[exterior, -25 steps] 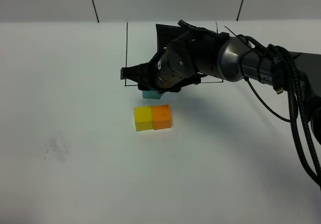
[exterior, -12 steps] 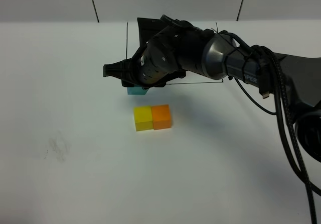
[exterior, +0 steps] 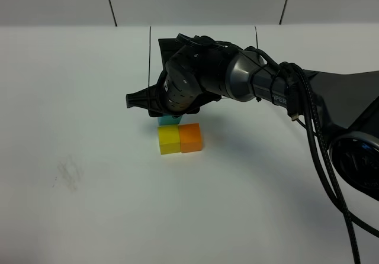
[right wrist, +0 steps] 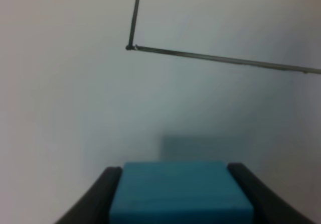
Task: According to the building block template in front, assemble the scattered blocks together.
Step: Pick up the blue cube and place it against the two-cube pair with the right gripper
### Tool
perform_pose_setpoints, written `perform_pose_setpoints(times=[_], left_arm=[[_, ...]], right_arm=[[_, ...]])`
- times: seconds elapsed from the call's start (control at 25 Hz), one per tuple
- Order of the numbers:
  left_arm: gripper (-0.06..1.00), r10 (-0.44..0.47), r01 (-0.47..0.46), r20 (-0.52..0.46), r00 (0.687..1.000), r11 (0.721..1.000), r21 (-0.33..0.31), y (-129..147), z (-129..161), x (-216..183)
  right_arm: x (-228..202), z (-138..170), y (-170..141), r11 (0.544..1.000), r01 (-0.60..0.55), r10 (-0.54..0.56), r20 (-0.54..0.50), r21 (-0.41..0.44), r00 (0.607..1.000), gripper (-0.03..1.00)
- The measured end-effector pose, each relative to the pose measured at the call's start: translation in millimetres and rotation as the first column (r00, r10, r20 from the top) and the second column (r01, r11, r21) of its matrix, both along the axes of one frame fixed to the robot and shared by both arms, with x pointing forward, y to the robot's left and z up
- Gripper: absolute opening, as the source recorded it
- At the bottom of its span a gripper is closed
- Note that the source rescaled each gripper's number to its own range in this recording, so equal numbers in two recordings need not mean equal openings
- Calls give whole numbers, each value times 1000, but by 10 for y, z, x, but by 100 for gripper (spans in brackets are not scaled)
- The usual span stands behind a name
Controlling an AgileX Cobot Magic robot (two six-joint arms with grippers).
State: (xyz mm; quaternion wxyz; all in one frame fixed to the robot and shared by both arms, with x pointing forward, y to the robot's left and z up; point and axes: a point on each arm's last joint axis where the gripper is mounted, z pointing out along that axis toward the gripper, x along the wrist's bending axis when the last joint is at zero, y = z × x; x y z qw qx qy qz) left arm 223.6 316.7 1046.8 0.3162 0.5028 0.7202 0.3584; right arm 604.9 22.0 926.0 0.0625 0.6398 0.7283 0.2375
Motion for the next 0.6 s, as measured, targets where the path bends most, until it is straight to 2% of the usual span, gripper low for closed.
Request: perform_pose_setpoints(times=[0.6], left_arm=[[1,0,0,0,1000,1000,0,0,0,0]], right_arm=[[2,0,-2,1000,5,-5,0,-2,1000,52]])
